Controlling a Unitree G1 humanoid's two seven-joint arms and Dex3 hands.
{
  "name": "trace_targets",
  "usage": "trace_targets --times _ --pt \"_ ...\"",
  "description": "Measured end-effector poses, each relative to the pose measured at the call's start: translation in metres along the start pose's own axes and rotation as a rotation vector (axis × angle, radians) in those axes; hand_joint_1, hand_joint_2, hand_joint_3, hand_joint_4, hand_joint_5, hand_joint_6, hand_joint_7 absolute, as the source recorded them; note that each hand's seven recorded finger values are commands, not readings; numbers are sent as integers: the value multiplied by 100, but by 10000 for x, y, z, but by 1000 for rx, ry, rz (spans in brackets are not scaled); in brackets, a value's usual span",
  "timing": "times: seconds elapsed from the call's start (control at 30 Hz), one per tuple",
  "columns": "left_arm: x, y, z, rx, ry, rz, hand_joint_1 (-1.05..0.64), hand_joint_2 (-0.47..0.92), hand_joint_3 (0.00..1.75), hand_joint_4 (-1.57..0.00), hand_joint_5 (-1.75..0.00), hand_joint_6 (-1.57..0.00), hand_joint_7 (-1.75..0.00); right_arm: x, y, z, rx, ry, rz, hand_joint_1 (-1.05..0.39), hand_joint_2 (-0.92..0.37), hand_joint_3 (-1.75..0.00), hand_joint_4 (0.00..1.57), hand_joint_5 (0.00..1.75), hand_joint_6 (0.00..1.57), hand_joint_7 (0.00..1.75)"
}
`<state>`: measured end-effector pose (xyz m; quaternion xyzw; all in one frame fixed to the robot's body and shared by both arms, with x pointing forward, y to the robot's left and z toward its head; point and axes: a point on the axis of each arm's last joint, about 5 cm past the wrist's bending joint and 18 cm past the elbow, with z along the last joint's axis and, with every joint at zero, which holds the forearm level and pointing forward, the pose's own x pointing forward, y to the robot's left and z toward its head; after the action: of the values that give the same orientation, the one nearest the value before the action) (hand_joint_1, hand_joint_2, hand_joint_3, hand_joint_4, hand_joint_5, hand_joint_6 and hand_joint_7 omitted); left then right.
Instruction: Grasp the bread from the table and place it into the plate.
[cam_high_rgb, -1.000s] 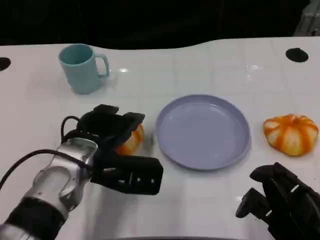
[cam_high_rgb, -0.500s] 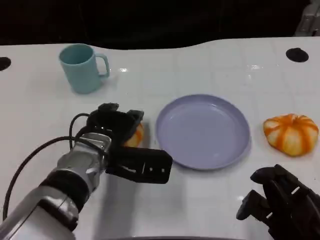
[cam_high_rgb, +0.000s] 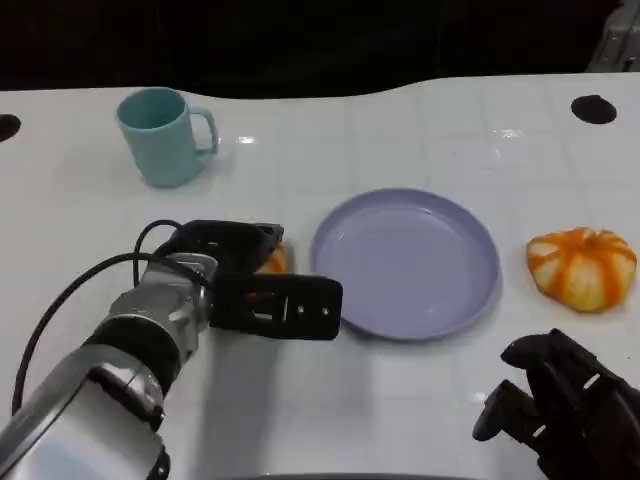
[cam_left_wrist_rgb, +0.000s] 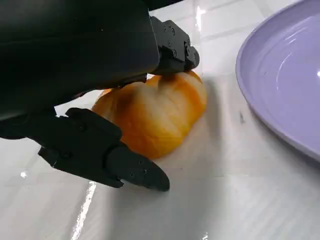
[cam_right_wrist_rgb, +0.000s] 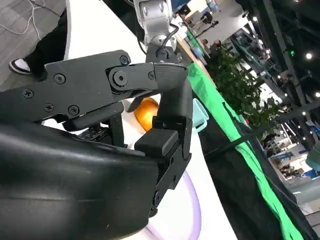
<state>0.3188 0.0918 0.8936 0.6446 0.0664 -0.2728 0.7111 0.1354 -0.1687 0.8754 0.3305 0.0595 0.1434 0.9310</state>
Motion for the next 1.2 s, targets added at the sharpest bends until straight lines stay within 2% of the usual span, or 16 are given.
trace_targets --times 0.1,0.2,0.23,0.3,0.4,0.43,0.47,0.53,0.67,0.8,0.87,0.9,0.97,1.03,1.1,1.2 --pt "-1 5 -9 -5 0 -1 -23 83 2 -45 -11 -47 -5 -1 -1 2 2 -2 0 -55 -92 -25 61 155 64 108" --pt "1 15 -14 2 2 -3 -22 90 6 -69 -23 -62 -6 -4 0 3 4 -3 0 -55 -92 -25 61 155 64 107" --pt "2 23 -13 8 2 0 -23 91 15 -68 -63 -71 -3 -6 1 4 3 -4 1 -55 -92 -25 61 155 64 107" --pt "4 34 -9 23 -2 19 -25 92 22 -66 -101 -92 -6 -13 0 2 3 -2 -1 -55 -92 -25 61 155 65 106" --pt "3 19 -10 51 -11 65 -27 92 18 -68 -124 -107 -9 -20 -4 2 1 0 -2 -55 -92 -24 61 155 65 105" --pt "3 14 -10 60 -13 76 -26 92 20 -65 -142 -103 -29 -21 -5 2 1 0 -1 -55 -92 -24 61 155 65 105" --pt "2 7 -11 70 -17 91 -26 92 27 -64 -148 -93 -44 -21 -5 2 1 0 -1 -55 -92 -24 61 155 65 105" --pt "-3 -16 -26 91 -24 126 -25 92 34 -64 -152 -85 -56 -25 -6 0 1 1 -2 -55 -92 -24 61 155 65 104" --pt "-10 -62 -41 104 -30 150 -24 92 41 -64 -157 -84 -66 -30 -7 -3 2 1 -4 -54 -92 -24 61 154 65 104" --pt "-22 -113 -63 86 -46 214 -23 92 43 -69 -172 -69 -123 -44 -7 -2 4 0 -7 -54 -92 -23 61 153 65 104" --pt "-30 -150 -77 71 -56 250 -23 92 40 -69 -174 -69 -109 -47 -8 1 3 -1 -8 -54 -92 -24 61 153 65 104" --pt "-34 -166 -85 61 -59 267 -22 92 38 -69 -174 -74 -89 -47 -8 1 3 -1 -8 -54 -92 -24 61 153 65 104" --pt "-40 -189 -97 38 -57 282 -22 92 37 -69 -174 -78 -78 -47 -9 1 3 -2 -8 -54 -92 -24 61 153 65 104" --pt "-42 -193 -102 25 -56 297 -22 92 33 -78 -174 -72 -119 -47 -9 2 3 -2 -8 -54 -92 -23 61 152 66 103" --pt "-45 -192 -113 9 -52 335 -20 91 24 -83 -175 -66 -141 -48 -11 4 3 -2 -9 -54 -92 -23 62 152 66 103" --pt "-52 -172 -149 -24 -44 405 -19 90 19 -85 -175 -63 -151 -48 -12 5 3 -3 -9 -55 -92 -22 63 151 67 102"
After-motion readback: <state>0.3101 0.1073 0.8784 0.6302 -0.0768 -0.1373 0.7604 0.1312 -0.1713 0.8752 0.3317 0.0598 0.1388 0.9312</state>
